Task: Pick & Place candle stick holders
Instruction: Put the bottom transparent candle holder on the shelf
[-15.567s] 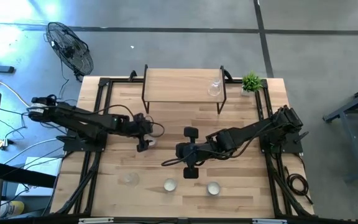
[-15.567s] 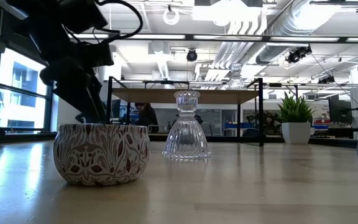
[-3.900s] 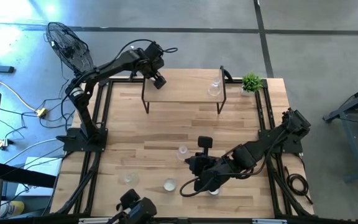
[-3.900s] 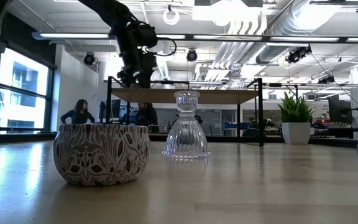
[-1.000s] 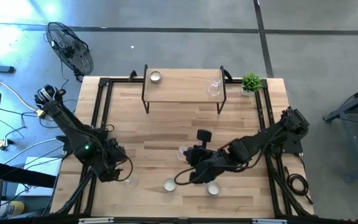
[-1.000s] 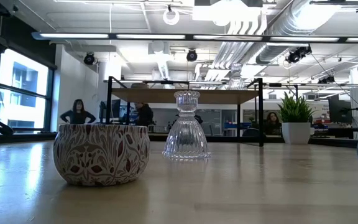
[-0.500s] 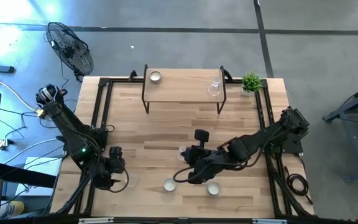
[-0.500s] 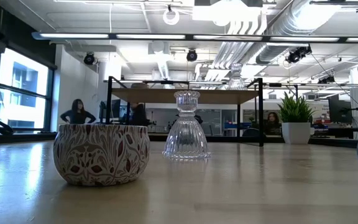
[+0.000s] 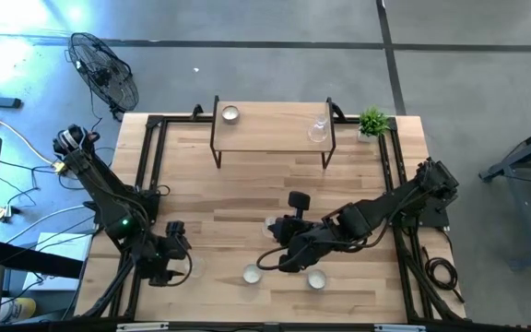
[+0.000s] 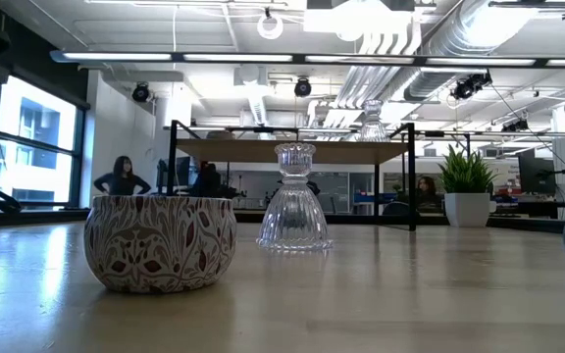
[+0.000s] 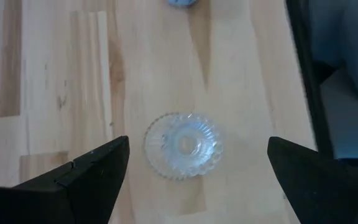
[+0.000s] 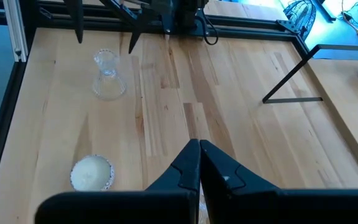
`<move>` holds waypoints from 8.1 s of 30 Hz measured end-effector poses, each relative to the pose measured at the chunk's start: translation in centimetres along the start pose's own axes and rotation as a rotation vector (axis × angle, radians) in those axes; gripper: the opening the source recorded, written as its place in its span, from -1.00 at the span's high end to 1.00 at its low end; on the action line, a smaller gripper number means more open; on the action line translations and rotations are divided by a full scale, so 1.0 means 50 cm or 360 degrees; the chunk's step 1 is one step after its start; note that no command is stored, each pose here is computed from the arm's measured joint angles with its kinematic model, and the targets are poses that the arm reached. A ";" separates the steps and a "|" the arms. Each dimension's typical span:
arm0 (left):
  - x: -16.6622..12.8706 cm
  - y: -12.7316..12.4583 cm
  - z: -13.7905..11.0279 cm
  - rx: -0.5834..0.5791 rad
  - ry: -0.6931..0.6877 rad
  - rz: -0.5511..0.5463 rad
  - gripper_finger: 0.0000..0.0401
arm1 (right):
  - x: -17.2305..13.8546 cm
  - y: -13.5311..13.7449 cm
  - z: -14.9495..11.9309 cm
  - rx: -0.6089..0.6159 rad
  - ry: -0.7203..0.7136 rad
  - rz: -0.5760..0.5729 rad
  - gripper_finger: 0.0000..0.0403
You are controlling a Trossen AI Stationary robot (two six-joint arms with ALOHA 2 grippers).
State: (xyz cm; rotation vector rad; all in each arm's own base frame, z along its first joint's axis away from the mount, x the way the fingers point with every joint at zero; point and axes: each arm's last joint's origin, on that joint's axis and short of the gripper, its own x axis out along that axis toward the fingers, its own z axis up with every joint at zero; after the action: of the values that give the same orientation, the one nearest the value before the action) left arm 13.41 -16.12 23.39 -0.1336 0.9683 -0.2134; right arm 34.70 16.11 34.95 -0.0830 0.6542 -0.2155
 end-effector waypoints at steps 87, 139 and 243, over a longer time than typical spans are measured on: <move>0.112 -0.023 -0.022 0.0101 0.0167 0.0227 -0.87 | 0.001 0.006 0.003 0.0036 -0.0015 0.0070 1.00; 0.107 -0.029 -0.015 0.0107 0.0176 0.0202 0.23 | 0.002 0.007 0.003 0.0059 -0.0001 0.0106 0.93; -0.063 -0.003 0.278 0.0869 -0.0268 0.0582 0.23 | 0.030 0.004 0.037 -0.0135 -0.0204 0.0260 -0.95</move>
State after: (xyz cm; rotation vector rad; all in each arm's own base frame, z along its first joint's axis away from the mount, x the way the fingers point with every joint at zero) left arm 23.17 -15.27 33.74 0.5157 0.7226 -0.1200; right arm 37.02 16.00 35.52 -0.1231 0.5390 -0.0244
